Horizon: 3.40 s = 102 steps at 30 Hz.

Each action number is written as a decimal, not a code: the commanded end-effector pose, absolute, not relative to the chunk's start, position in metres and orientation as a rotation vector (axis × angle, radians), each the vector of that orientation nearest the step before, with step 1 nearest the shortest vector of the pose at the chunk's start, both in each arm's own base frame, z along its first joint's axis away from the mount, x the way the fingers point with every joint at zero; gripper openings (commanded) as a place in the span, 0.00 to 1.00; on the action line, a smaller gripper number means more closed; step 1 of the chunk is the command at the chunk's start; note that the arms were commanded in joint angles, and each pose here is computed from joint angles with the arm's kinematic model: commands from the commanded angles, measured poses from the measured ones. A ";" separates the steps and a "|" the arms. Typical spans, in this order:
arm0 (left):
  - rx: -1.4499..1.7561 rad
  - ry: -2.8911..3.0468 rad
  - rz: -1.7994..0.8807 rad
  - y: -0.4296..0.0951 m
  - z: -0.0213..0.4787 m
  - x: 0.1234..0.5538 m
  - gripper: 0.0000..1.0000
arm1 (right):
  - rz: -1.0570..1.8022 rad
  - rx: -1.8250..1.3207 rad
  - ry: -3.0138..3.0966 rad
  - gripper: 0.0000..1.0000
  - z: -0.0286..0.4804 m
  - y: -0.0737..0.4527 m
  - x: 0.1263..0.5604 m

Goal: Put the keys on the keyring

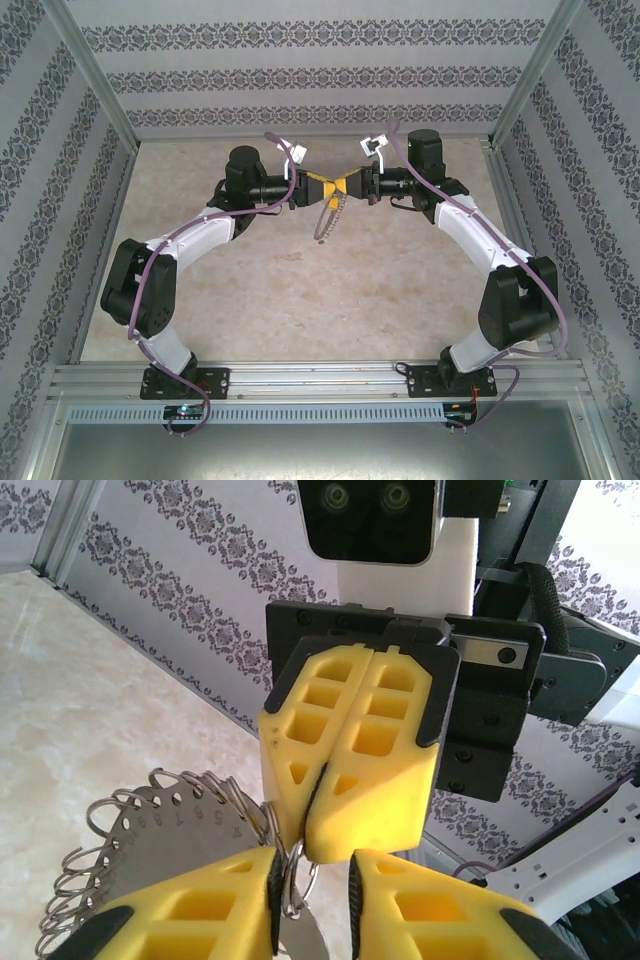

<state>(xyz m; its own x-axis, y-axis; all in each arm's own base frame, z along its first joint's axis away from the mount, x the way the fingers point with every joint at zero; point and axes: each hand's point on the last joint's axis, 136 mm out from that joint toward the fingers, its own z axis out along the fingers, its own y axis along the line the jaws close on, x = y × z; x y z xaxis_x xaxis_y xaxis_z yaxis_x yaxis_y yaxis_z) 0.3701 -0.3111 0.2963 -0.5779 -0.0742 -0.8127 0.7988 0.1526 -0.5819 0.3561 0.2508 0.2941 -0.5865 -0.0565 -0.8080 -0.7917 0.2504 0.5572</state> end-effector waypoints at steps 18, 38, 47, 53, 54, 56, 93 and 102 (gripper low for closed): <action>0.747 1.574 -1.552 -0.321 0.320 0.364 0.00 | 1.330 -0.730 1.777 0.28 0.319 0.242 0.355; 0.710 1.511 -1.650 -0.320 0.342 0.359 0.00 | 1.025 -0.521 1.775 0.62 0.274 0.206 0.336; 0.740 1.523 -1.684 -0.323 0.342 0.353 0.00 | 1.012 -0.622 1.704 0.64 0.280 0.229 0.327; 0.752 1.515 -1.697 -0.326 0.344 0.350 0.00 | 1.017 -0.648 1.679 0.64 0.286 0.241 0.330; 0.753 1.512 -1.701 -0.327 0.345 0.350 0.00 | 1.020 -0.650 1.678 0.64 0.286 0.244 0.331; 0.750 1.510 -1.707 -0.327 0.345 0.350 0.00 | 1.030 -0.658 1.673 0.63 0.286 0.248 0.331; 0.781 1.548 -1.571 -0.326 0.336 0.350 0.00 | 0.863 -0.674 1.910 0.00 0.268 0.233 0.315; 0.825 1.568 -1.538 -0.331 0.331 0.341 0.00 | 0.849 -0.704 1.934 0.00 0.268 0.244 0.321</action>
<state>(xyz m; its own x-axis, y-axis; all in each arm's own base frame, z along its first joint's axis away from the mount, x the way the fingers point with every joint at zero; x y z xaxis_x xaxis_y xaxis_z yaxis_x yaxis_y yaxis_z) 0.3569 -0.3278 0.3045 -0.5711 -0.0737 -0.8176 0.8125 0.0915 -0.5758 0.3163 0.2410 0.2616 -0.4724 -0.1219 -0.8729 -0.7386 0.5951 0.3166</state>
